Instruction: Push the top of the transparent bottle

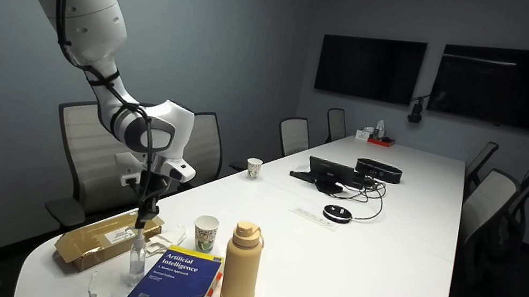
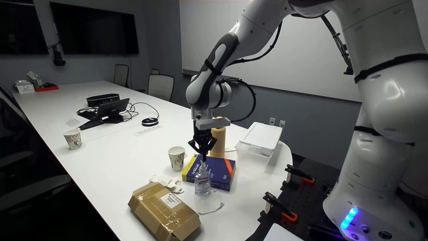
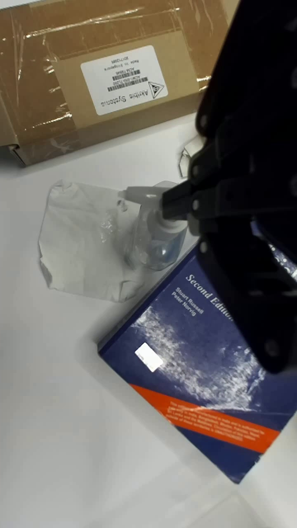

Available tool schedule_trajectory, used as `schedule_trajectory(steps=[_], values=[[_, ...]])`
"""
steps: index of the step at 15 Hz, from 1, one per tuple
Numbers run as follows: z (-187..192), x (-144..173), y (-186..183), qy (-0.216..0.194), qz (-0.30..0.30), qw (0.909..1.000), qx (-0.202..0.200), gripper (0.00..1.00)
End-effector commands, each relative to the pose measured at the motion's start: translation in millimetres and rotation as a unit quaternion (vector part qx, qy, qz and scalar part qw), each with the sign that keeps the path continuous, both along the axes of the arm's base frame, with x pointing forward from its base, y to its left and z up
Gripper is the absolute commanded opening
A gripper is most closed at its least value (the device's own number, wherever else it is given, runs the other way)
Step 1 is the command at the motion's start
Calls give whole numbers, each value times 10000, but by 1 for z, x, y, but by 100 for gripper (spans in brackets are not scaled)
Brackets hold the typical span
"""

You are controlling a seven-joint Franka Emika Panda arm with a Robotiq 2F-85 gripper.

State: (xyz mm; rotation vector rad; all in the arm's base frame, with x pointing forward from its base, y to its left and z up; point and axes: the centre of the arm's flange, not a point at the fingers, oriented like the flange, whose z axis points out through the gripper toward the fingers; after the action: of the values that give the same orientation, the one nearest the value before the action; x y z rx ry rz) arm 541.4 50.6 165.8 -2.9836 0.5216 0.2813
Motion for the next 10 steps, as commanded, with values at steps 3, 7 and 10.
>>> schedule_trajectory(steps=[3, 7, 10], values=[[-27, -10, 0, 75, 159, 9998, -31, 0], [-28, -10, 0, 100, 156, 9998, -42, 0], [-29, -10, 0, 117, 182, 9997, -61, 0]])
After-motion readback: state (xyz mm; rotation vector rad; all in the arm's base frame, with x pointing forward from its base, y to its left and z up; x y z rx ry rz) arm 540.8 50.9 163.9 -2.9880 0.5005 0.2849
